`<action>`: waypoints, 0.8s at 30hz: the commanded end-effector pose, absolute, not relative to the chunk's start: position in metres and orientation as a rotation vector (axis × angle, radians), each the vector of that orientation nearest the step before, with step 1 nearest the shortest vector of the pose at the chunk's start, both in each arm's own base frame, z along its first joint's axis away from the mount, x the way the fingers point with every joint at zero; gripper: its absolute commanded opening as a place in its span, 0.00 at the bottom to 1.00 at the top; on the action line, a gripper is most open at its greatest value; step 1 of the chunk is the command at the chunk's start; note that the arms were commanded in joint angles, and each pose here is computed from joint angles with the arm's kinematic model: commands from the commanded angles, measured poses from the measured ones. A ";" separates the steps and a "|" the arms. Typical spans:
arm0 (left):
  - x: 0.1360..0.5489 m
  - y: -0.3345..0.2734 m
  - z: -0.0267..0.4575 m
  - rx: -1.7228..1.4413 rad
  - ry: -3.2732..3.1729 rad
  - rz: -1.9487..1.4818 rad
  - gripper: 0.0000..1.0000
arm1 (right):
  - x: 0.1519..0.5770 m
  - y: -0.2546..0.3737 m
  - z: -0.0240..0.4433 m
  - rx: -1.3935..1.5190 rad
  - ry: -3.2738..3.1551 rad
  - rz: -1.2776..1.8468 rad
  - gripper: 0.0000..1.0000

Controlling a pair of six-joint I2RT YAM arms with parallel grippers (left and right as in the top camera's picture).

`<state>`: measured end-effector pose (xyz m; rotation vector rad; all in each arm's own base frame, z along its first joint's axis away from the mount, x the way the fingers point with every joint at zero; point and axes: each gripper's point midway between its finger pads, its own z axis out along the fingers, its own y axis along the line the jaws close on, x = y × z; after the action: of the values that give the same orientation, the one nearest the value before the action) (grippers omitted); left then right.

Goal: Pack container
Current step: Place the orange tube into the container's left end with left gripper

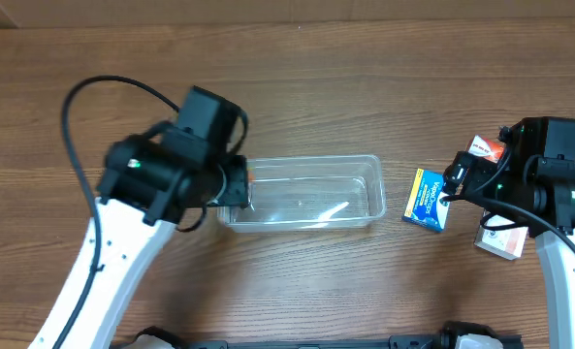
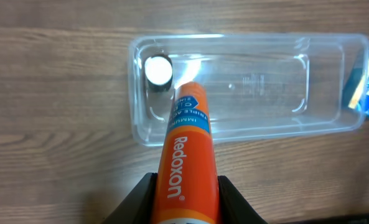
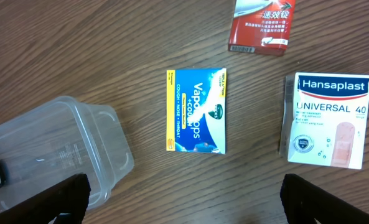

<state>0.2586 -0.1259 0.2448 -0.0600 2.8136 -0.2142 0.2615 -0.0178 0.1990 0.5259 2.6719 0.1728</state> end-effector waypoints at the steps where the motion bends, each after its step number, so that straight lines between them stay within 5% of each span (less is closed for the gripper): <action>1: 0.252 -0.122 0.195 -0.204 2.917 -0.104 0.04 | 0.265 -0.018 0.212 0.523 2.628 0.187 1.00; 11: 0.258 -0.123 0.106 -0.181 3.086 0.061 0.04 | 0.265 -0.018 0.212 0.524 2.631 0.187 1.00; 24: 0.269 -0.123 0.093 -0.182 3.090 0.072 0.18 | 0.265 -0.018 0.212 0.524 2.631 0.187 1.00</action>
<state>0.2639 -0.1283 0.0929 -0.1860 3.1070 0.0491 0.2615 -0.0172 0.1991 0.5257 2.6724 0.1771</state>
